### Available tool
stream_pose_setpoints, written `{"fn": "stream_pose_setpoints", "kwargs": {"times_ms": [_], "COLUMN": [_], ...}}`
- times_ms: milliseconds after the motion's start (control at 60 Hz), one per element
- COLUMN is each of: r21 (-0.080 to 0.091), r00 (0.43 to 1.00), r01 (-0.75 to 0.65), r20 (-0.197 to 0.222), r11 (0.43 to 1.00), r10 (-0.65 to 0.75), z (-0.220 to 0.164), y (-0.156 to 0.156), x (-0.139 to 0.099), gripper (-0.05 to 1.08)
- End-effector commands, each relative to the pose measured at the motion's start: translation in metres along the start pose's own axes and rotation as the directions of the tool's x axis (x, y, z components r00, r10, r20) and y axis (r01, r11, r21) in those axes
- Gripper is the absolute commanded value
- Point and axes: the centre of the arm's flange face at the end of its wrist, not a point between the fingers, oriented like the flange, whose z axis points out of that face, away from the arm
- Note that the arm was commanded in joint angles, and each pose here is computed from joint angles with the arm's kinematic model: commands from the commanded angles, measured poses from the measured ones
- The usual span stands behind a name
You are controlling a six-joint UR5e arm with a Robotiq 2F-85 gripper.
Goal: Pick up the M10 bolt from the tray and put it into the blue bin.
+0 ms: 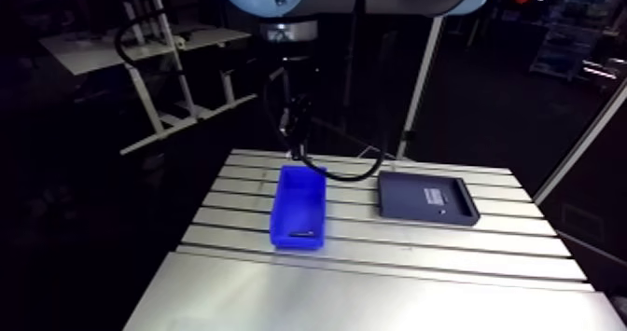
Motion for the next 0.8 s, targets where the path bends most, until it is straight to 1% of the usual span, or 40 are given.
{"fn": "stream_pose_setpoints", "kwargs": {"times_ms": [17,33,200,217,233,250,267,283,300,333,367,417,450,483,500,517,550,650,700,800], "r21": [0.021,0.027,0.033,0.037,0.037,0.044,0.044,0.049,0.049,0.060,0.062,0.063,0.052,0.052,0.045,0.041,0.041,0.046,0.053,0.058], "r00": [1.000,1.000,1.000,1.000,1.000,1.000,1.000,1.000,1.000,1.000,1.000,1.000,1.000,1.000,1.000,1.000,1.000,1.000,1.000,1.000], "r01": [-0.002,-0.005,-0.022,-0.022,-0.022,-0.023,-0.023,-0.023,-0.023,-0.023,-0.023,-0.023,-0.023,-0.023,-0.023,-0.023,-0.023,-0.023,-0.023,-0.024], "r20": [0.004,0.005,0.009,0.010,0.010,0.012,0.012,0.012,0.012,0.014,0.015,0.015,0.014,0.014,0.012,0.011,0.012,0.014,0.016,0.017], "r11": [1.000,1.000,0.999,0.999,0.999,0.999,0.999,0.999,0.999,0.998,0.998,0.998,0.998,0.998,0.999,0.999,0.999,0.999,0.998,0.998], "r10": [0.002,0.005,0.022,0.022,0.022,0.023,0.023,0.023,0.023,0.022,0.022,0.022,0.022,0.022,0.023,0.023,0.023,0.023,0.022,0.023], "z": [0.019,0.023,0.036,0.039,0.039,0.043,0.043,0.045,0.045,0.051,0.054,0.058,0.064,0.064,0.066,0.068,0.071,0.077,0.081,0.085], "y": [-0.002,-0.002,0.004,0.004,0.004,0.003,0.003,0.003,0.003,0.001,0.001,0.002,0.005,0.005,0.006,0.006,0.006,0.007,0.007,0.009], "x": [0.000,0.000,0.002,0.002,0.002,0.002,0.002,0.002,0.002,0.002,0.002,0.003,0.004,0.004,0.004,0.004,0.004,0.004,0.005,0.004], "gripper": [1.00,1.00,1.00,1.00,1.00,1.00,1.00,1.00,1.00,1.00,1.00,0.99,0.99,0.99,0.99,0.99,0.99,0.99,0.99,0.99]}}
